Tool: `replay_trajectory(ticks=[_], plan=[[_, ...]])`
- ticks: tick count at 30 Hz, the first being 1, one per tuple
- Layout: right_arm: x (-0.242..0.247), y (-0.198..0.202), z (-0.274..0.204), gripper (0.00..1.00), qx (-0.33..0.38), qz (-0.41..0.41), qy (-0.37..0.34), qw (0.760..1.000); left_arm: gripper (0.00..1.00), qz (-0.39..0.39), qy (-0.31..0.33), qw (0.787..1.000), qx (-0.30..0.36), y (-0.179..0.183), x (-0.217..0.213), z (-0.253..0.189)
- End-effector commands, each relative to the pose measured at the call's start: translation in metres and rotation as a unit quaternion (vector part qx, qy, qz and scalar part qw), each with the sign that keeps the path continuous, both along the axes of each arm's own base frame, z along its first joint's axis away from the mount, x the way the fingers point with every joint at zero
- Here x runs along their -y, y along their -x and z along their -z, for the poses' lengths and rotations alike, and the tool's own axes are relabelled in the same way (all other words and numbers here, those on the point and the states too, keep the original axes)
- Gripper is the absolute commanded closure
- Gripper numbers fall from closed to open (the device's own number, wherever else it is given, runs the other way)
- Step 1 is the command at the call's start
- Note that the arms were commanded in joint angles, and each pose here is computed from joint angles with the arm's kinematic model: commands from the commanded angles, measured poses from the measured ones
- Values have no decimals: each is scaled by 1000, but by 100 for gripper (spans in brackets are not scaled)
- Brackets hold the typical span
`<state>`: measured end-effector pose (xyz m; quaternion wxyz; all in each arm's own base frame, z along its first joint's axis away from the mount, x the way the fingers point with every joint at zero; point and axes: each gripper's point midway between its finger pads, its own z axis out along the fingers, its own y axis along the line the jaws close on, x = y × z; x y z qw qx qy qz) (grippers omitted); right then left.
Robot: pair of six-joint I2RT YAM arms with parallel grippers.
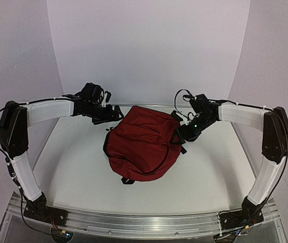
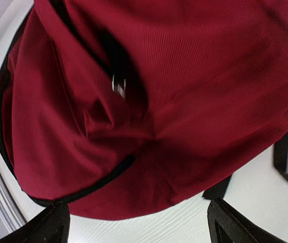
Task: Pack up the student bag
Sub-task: Adjust the student bag at the center of the board.
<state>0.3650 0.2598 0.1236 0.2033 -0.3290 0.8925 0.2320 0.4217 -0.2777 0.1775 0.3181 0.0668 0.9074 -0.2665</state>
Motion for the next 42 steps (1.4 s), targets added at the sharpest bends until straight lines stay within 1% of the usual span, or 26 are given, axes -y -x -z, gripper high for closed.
replay_trajectory(ticks=[1, 4, 7, 9, 12, 15, 18, 20, 24, 28, 31, 37, 42], plan=[[-5, 26, 30, 7, -60, -26, -17, 998, 5, 71, 13, 997, -32, 11, 25, 34], [-9, 18, 51, 8, -75, -27, -11, 997, 7, 100, 37, 993, -42, 32, 41, 47], [-19, -3, 64, 9, -79, -25, -10, 996, 7, 137, 40, 988, -52, 70, 63, 62], [-28, -24, 63, 9, -67, -19, -13, 997, 7, 156, 25, 986, -51, 96, 78, 69], [-43, -55, 57, 9, -48, -4, -24, 999, 8, 174, 32, 983, -47, 130, 95, 69], [-53, -76, 45, 9, -32, 5, -38, 999, 11, 178, 51, 982, -43, 154, 106, 63], [-57, -85, 35, 9, -20, 9, -46, 999, 12, 182, 50, 981, -39, 171, 113, 59], [-59, -77, 35, 9, -36, 5, -56, 998, 10, 163, 45, 985, -37, 170, 109, 57], [-49, -43, 40, 9, -71, -4, -59, 996, 1, 110, 33, 993, -26, 160, 87, 56], [-33, -6, 47, 9, -95, -14, -52, 994, 0, 54, 24, 997, -43, 138, 59, 59], [-28, 22, 53, 10, -121, -29, -63, 990, 0, 33, 26, 997, -62, 122, 45, 69], [-31, 62, 53, 10, -141, -73, -75, 984, 0, 35, 18, 997, -74, 91, 47, 79], [-49, 88, 52, 10, -144, -116, -73, 980, 0, 47, 3, 996, -71, 63, 59, 82]])
